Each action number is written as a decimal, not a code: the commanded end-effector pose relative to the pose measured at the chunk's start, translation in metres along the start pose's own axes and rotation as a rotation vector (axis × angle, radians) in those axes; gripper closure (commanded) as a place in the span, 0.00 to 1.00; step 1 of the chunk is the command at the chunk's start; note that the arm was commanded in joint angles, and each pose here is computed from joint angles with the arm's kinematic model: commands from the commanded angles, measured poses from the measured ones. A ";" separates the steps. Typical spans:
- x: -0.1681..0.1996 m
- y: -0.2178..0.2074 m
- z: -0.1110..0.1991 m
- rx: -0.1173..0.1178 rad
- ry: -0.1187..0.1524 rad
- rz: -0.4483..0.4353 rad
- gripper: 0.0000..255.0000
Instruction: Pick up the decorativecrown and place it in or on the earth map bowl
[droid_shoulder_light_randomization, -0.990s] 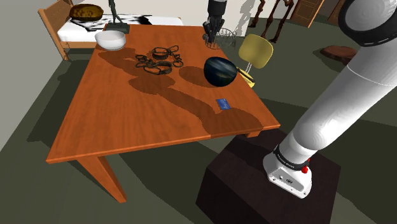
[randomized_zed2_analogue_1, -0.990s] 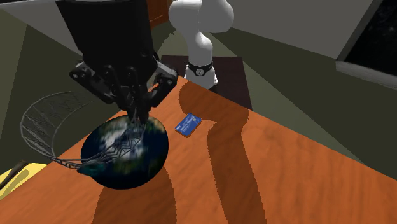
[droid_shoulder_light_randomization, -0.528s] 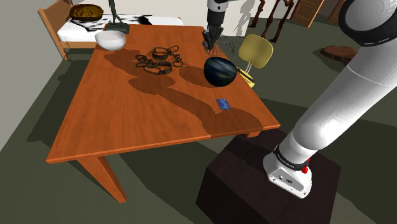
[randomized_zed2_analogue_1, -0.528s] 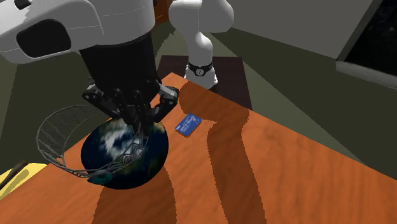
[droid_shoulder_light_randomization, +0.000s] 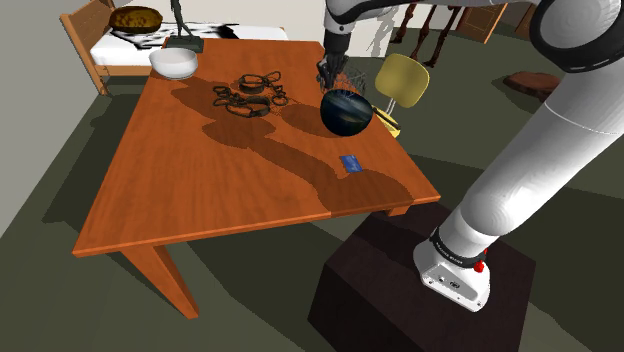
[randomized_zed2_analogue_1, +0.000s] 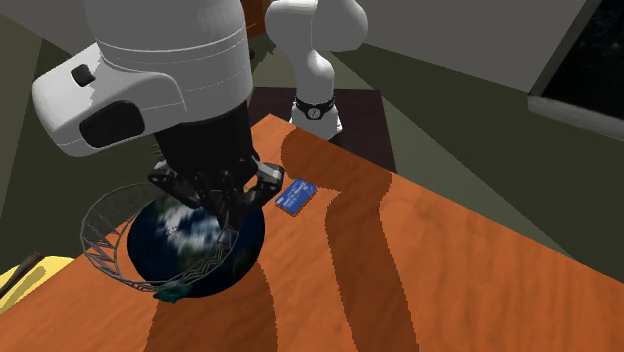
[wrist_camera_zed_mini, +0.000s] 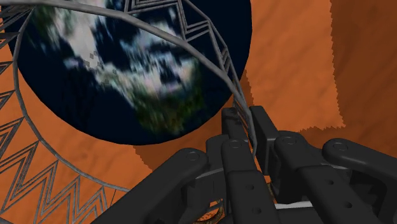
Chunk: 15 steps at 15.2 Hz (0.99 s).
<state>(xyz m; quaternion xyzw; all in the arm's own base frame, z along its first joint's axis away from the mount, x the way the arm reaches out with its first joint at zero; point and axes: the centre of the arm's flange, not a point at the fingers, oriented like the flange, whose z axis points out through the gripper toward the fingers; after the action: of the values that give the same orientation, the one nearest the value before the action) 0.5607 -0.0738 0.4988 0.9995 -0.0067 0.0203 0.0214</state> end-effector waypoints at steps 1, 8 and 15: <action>0.000 0.000 0.001 0.000 0.001 0.000 1.00; 0.000 0.000 0.001 0.000 0.001 0.000 0.00; 0.000 0.000 -0.039 0.000 0.001 0.000 0.00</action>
<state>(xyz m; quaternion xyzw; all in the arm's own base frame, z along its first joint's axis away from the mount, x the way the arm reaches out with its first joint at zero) 0.5592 -0.0718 0.5248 0.9995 -0.0066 0.0212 0.0215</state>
